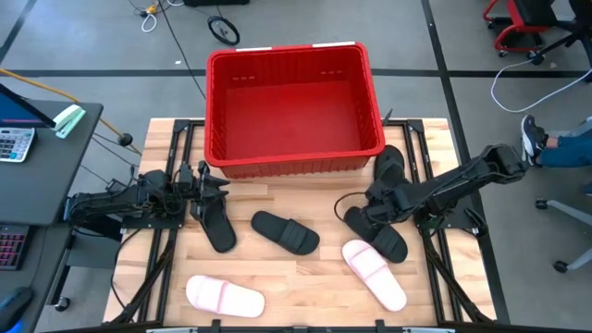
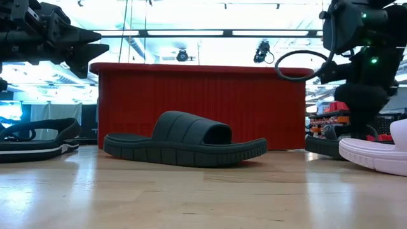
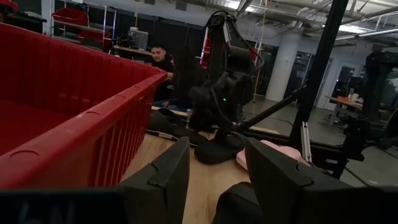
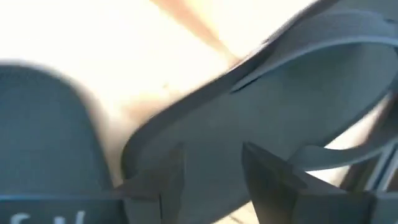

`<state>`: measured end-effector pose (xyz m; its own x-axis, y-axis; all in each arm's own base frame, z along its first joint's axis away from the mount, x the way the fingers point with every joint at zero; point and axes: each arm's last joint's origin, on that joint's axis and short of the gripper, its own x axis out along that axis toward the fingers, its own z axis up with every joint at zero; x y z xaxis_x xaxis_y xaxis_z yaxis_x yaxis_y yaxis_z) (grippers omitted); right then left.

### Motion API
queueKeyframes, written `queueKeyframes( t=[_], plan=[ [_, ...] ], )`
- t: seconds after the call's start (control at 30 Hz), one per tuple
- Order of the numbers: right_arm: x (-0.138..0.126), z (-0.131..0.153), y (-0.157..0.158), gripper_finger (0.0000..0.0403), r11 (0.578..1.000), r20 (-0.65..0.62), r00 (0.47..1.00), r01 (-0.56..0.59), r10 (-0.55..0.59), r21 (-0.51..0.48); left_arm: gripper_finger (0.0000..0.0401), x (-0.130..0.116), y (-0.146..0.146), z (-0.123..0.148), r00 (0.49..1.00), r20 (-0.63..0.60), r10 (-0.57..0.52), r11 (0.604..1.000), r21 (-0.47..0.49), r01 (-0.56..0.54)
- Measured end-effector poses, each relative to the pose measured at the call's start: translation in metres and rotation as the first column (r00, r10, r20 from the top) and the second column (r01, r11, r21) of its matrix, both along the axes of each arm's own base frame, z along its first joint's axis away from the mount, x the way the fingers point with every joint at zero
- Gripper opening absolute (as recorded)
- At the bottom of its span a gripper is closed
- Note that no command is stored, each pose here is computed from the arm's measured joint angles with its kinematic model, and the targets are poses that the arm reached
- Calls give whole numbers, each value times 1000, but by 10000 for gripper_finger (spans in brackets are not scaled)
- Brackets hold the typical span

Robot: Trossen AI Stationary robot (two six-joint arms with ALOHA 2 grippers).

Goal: Pick and place slides into bin
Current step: Put the right pair of black slippers into the red container

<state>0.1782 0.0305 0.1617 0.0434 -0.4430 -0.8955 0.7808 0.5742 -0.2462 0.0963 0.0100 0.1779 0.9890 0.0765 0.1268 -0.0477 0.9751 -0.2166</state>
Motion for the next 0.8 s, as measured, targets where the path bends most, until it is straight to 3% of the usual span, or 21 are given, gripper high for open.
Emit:
queueKeyframes(
  t=[0.33,0.47,0.6,0.8],
  plan=[
    [-9,-39,-2,152,985,45,992,108,-115,134,162,0,0,0,1000,-5,0,1000,-1,0],
    [-4,-27,11,139,980,103,986,115,-133,160,162,0,0,-1,1000,-6,0,1000,-1,0],
    [10,-11,29,136,948,211,971,44,-115,314,162,0,0,-1,1000,-13,0,1000,-2,0],
    [11,-16,34,135,960,207,975,25,-86,280,162,0,0,-3,999,-35,0,1000,-4,0]
  ],
)
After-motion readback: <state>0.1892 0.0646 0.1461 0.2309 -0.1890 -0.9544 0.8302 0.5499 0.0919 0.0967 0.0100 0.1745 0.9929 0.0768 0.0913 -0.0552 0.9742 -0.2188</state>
